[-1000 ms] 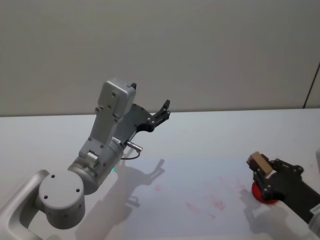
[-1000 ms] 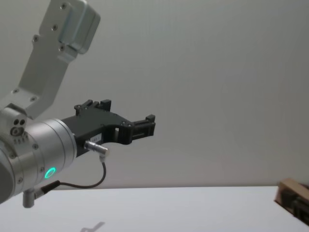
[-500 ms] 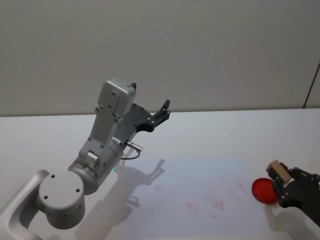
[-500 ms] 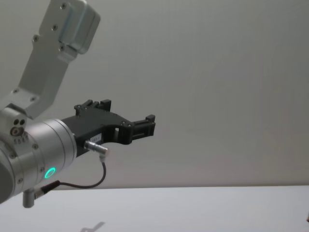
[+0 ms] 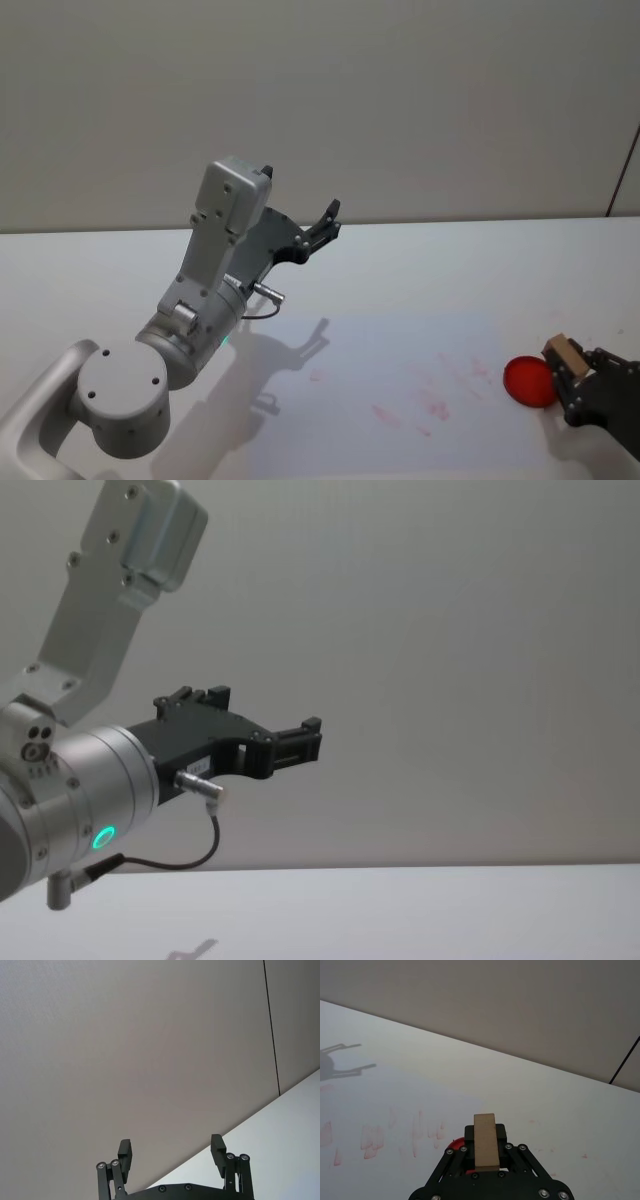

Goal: Use the one hand to pick up the stamp and affix it onto the A4 paper.

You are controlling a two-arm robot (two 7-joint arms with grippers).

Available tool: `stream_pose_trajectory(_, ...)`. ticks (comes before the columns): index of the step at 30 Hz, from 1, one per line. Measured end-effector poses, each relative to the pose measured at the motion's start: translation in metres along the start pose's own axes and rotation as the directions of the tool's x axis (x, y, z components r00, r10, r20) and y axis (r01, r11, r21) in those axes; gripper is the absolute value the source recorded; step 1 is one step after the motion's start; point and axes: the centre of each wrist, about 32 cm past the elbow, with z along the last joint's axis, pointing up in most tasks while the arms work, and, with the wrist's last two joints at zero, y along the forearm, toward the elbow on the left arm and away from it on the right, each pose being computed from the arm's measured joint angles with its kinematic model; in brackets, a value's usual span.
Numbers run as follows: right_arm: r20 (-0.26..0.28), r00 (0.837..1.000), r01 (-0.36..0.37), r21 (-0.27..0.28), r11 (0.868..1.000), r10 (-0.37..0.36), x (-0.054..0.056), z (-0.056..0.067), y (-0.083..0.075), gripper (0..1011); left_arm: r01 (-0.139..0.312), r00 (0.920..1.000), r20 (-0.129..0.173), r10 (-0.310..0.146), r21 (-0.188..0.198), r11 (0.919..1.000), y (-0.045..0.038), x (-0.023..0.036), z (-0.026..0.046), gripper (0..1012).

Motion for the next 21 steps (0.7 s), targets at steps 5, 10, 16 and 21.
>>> stream_pose_trajectory(5, 0.001, 1.0, 0.001, -0.005, 1.0, -0.001, -0.002, -0.004, 0.002, 221, 0.0, 1.0, 0.0, 0.0, 0.0, 1.0, 0.0, 0.0, 0.0, 1001)
stream_pose_trajectory(10, -0.001, 1.0, 0.001, -0.011, 1.0, -0.001, -0.004, -0.008, 0.004, 220, 0.0, 1.0, 0.0, 0.0, 0.0, 1.0, 0.0, 0.0, 0.0, 1001)
stream_pose_trajectory(16, -0.002, 1.0, 0.002, -0.018, 1.0, -0.002, -0.007, -0.013, 0.007, 220, 0.0, 1.0, 0.0, 0.0, 0.0, 1.0, 0.0, 0.0, 0.0, 1001)
stream_pose_trajectory(21, -0.001, 1.0, 0.004, -0.025, 1.0, -0.004, -0.009, -0.018, 0.011, 220, 0.0, 1.0, 0.0, 0.0, 0.0, 1.0, 0.0, 0.0, 0.0, 1001)
